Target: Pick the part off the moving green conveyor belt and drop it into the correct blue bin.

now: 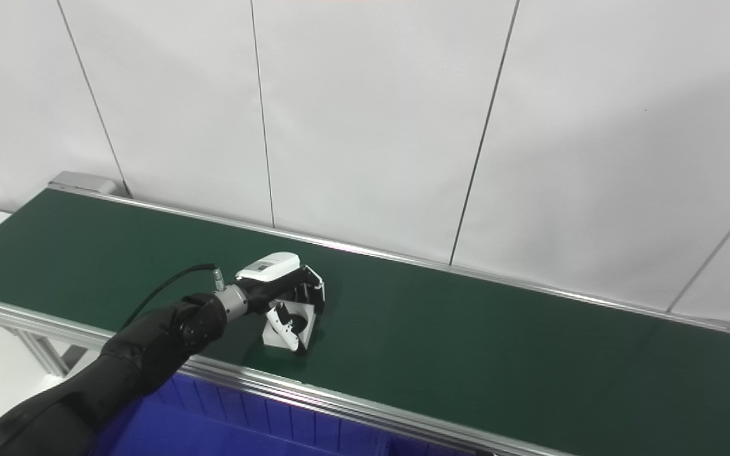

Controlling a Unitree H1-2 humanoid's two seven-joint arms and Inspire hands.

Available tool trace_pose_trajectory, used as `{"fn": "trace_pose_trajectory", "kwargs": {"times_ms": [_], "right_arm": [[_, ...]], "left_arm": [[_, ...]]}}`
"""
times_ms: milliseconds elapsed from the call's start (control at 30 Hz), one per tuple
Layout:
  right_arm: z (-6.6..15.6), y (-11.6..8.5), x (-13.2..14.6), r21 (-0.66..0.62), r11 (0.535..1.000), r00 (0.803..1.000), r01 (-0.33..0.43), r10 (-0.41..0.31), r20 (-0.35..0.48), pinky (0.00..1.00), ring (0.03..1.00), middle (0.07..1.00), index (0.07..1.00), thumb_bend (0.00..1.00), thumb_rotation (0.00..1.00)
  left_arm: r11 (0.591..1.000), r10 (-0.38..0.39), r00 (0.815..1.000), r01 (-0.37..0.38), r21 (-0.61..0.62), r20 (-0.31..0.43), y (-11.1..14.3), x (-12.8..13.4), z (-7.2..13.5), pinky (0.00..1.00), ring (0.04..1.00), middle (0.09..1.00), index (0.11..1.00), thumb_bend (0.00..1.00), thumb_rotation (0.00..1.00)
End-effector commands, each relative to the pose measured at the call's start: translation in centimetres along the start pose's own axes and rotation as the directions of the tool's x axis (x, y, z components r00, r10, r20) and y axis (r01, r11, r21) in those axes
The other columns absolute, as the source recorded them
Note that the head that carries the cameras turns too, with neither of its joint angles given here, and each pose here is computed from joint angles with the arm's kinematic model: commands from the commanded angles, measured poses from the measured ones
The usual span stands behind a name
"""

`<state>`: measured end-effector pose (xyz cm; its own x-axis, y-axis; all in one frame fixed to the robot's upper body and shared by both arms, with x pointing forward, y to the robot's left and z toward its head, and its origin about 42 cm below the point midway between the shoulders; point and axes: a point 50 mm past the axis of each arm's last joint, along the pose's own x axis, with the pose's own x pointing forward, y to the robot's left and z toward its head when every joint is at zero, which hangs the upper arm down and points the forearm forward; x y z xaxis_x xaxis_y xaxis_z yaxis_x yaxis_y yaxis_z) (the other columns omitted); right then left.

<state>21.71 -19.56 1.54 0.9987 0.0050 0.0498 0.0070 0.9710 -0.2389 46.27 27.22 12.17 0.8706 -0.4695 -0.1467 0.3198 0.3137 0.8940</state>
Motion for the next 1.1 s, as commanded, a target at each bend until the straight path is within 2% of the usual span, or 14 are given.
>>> {"fn": "trace_pose_trajectory", "kwargs": {"times_ms": [0,200,367,500,567,767,967,1067], "right_arm": [[1.3,-0.2,0.4,0.021,1.0,0.996,0.015,-0.017,0.088,0.55,0.678,0.723,0.723,0.67,0.05],[1.4,-0.1,0.3,0.024,1.0,0.996,0.013,-0.016,0.089,0.55,0.678,0.725,0.729,0.66,0.06],[1.4,0.1,0.4,0.026,1.0,0.996,0.008,-0.011,0.089,0.55,0.675,0.724,0.726,0.66,0.05],[1.4,0.3,0.4,0.027,1.0,0.996,0.01,-0.013,0.088,0.55,0.674,0.723,0.725,0.66,0.04],[1.4,0.4,0.3,0.023,1.0,0.996,0.011,-0.013,0.09,0.55,0.672,0.72,0.723,0.66,0.03],[1.4,0.7,-0.1,0.033,0.999,0.997,0.003,-0.005,0.083,0.56,0.679,0.723,0.726,0.65,0.02],[1.5,0.9,-0.4,0.043,0.999,0.997,0.001,-0.004,0.081,0.55,0.673,0.722,0.726,0.66,0.05],[1.6,1.0,-0.4,0.047,0.999,0.997,-0.004,0.0,0.083,0.56,0.675,0.724,0.727,0.66,0.03]], "left_arm": [[0.999,0.048,0.999,-0.049,0.009,0.017,1.2,-0.2,-0.2,0.45,0.439,0.488,0.473,0.48,0.0],[0.995,0.096,0.993,-0.095,-0.014,0.063,2.0,-1.2,1.0,0.45,0.439,0.489,0.474,0.48,0.0],[0.989,0.145,0.981,-0.14,-0.046,0.131,3.7,-2.5,3.0,0.43,0.427,0.481,0.491,0.48,0.0],[0.973,0.211,0.956,-0.186,-0.137,0.202,5.0,-3.9,5.0,0.42,0.432,0.482,0.496,0.48,0.0],[0.965,0.242,0.939,-0.205,-0.165,0.246,5.3,-4.6,5.8,0.41,0.436,0.484,0.498,0.48,0.0],[0.927,0.335,0.886,-0.25,-0.278,0.32,5.6,-6.7,8.2,0.42,0.426,0.483,0.507,0.48,0.0],[0.887,0.389,0.854,-0.247,-0.39,0.345,5.1,-8.7,9.8,0.37,0.436,0.485,0.508,0.48,0.0],[0.88,0.387,0.85,-0.225,-0.418,0.357,4.3,-9.8,10.4,0.37,0.433,0.484,0.504,0.48,0.0]]}}
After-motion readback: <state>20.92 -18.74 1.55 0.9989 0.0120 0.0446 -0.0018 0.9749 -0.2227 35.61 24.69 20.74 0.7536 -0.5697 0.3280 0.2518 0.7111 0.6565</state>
